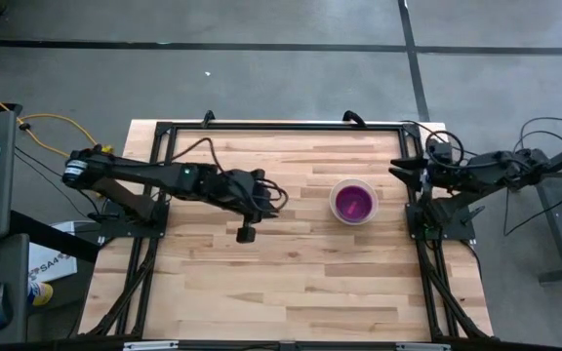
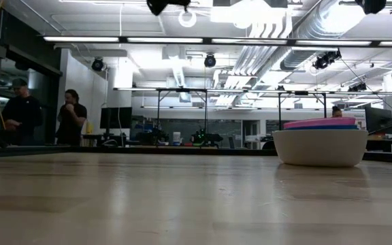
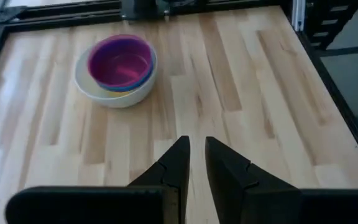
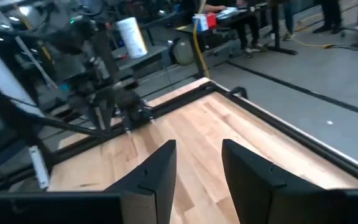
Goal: Nest bowls inside each other
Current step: Return to Home Position
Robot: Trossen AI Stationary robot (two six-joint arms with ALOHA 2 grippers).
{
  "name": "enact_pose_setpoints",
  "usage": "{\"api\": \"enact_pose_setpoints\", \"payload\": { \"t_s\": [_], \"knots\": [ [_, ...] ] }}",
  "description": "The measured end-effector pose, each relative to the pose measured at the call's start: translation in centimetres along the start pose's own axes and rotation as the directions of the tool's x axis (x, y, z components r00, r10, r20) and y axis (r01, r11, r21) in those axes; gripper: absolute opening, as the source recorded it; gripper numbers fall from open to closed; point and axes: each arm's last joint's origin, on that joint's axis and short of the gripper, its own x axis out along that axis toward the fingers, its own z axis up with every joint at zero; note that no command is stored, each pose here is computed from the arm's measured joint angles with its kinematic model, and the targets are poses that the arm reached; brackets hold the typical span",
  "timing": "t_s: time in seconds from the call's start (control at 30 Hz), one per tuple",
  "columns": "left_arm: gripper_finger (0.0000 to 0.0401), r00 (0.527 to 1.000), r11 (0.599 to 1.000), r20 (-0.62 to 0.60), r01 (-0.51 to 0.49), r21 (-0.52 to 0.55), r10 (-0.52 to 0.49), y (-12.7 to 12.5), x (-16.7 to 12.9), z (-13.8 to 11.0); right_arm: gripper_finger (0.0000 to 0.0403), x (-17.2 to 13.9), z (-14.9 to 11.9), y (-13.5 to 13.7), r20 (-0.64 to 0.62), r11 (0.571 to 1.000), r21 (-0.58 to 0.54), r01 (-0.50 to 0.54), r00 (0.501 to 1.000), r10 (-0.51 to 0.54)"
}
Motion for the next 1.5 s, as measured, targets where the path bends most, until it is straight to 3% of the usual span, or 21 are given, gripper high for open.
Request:
{"api": "enact_pose_setpoints", "payload": {
  "t_s": [0.2,0.5,0.77,0.93,1.2,1.5],
  "knots": [
    [0.0049,0.999,1.000,0.040,0.004,0.018,-0.005,0.0,-1.6,0.2,0.0123,-0.3,-2.0,-0.8,0.021,0.992,-0.006,-0.125,0.992,0.125],
    [0.0049,0.995,1.000,0.093,0.023,-0.015,-0.021,-0.1,0.1,-1.6,0.0123,0.1,-5.5,-1.6,0.050,0.955,-0.034,-0.294,0.954,0.296],
    [0.0049,0.987,0.997,0.161,0.040,-0.062,-0.029,-0.2,0.3,-1.4,0.0123,0.7,-8.8,-2.2,0.095,0.899,-0.053,-0.435,0.894,0.438],
    [0.0049,0.980,0.996,0.197,0.045,-0.078,-0.029,-0.1,0.3,-1.1,0.0123,0.6,-10.2,-2.7,0.108,0.874,-0.049,-0.483,0.868,0.485],
    [0.0049,0.969,0.987,0.243,0.072,-0.144,-0.035,-0.2,0.2,-0.6,0.0123,0.9,-11.5,-2.5,0.102,0.791,-0.080,-0.606,0.785,0.611],
    [0.0049,0.963,0.974,0.264,0.114,-0.196,-0.060,-1.0,0.1,-0.4,0.0123,1.2,-12.3,-2.6,0.053,0.784,-0.103,-0.612,0.784,0.619]
  ]
}}
